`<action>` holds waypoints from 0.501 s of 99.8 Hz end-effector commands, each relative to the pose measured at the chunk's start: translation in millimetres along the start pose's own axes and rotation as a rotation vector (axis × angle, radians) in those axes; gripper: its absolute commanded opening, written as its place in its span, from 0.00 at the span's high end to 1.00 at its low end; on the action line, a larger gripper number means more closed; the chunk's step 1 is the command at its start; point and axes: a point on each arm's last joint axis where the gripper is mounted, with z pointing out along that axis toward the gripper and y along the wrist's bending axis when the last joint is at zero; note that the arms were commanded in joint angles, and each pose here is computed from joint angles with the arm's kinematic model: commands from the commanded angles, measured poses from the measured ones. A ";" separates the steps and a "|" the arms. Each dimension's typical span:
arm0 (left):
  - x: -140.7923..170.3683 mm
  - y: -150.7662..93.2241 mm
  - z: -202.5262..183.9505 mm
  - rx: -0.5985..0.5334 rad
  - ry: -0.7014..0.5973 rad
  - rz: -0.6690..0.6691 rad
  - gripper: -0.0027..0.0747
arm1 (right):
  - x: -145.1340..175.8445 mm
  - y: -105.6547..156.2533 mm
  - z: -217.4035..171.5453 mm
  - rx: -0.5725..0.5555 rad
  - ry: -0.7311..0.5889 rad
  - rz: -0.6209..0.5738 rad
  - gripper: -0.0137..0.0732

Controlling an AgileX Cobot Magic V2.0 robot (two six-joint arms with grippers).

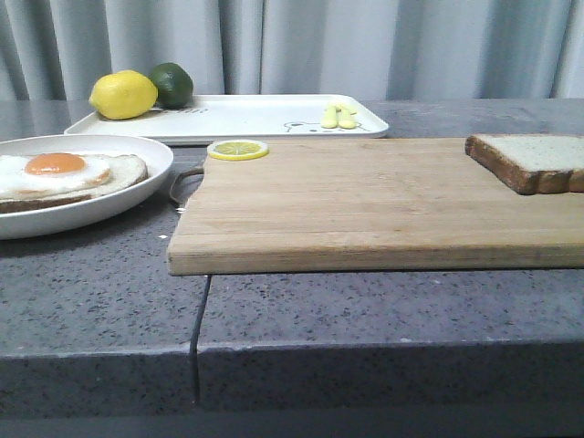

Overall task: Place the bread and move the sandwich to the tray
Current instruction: 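Lower the right gripper over the bread slice and grasp its edge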

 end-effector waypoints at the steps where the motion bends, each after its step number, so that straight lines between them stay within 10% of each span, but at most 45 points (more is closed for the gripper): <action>1: -13.6 -2.7 -4.0 0.019 -0.085 -0.014 0.11 | -3.6 7.0 -0.5 -0.036 -0.002 -0.019 0.17; 22: -13.6 -2.7 -4.0 0.019 -0.085 -0.014 0.11 | -3.8 3.9 1.8 -0.023 -0.001 -0.011 0.24; 50: -13.6 -2.7 -4.0 0.019 -0.085 -0.014 0.11 | -6.3 0.4 1.7 0.015 -0.028 -0.005 0.74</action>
